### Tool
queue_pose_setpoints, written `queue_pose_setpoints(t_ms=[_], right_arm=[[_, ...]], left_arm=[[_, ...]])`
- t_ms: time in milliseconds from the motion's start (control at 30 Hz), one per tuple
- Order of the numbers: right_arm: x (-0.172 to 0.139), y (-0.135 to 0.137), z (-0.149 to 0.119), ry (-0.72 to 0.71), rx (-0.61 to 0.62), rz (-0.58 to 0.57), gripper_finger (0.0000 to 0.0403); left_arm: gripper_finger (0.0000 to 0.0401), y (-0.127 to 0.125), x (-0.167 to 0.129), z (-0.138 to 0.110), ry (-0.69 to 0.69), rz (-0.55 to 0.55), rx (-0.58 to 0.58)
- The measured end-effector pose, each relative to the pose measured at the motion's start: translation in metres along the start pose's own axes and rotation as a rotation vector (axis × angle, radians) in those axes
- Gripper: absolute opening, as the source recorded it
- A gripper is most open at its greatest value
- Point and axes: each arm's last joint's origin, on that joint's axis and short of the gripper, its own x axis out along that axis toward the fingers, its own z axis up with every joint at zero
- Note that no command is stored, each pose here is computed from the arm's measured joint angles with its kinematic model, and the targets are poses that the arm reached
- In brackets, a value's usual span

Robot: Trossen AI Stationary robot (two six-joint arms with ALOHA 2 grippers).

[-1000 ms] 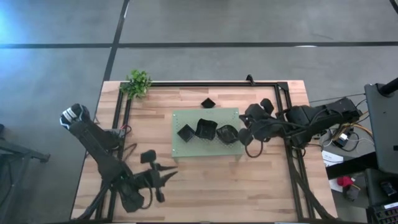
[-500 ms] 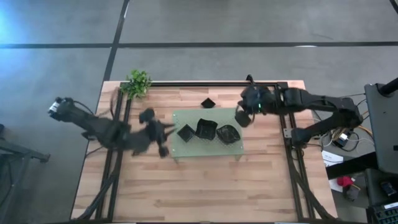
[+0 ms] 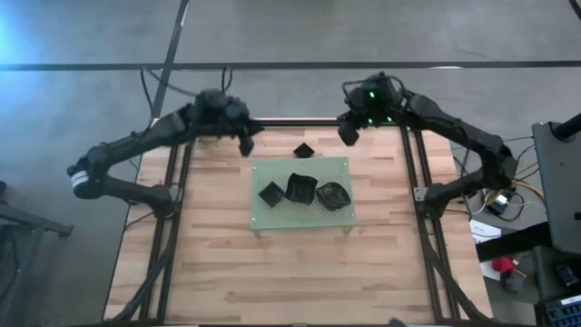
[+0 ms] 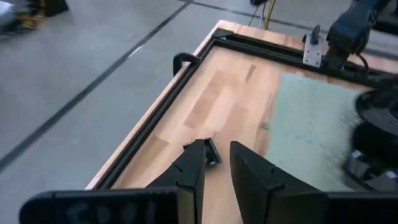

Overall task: Pick & Place Mini shaped plates
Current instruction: Stack the square plate on top of the square plate on the shelf

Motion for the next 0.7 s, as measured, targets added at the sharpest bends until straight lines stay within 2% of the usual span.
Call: queue_pose_setpoints(t_ms=[100, 200, 433, 600, 700], right_arm=[[0.022, -0.021, 0.001, 0.032, -0.005, 0.0, 0.0008], [0.045, -0.042, 0.002, 0.05, 0.012, 0.042, 0.0008], [0.094, -0.076, -0.008, 0.128, -0.002, 0.099, 0.0008], [0.117, -0.087, -0.004, 0.16, -0.039, 0.107, 0.0008], [0.127, -0.089, -0.005, 0.193, -0.108, 0.157, 0.0008]], left_arm=[[0.0071, 0.027, 0.02, -0.006, 0.025, -0.039, -0.012], [0.0071, 0.041, 0.042, -0.015, 0.079, -0.039, -0.005], [0.0071, 0.048, 0.078, -0.035, 0.18, -0.063, 0.034], [0.0071, 0.049, 0.085, -0.039, 0.201, -0.071, 0.047], [0.0071, 0.049, 0.085, -0.04, 0.204, -0.072, 0.048]])
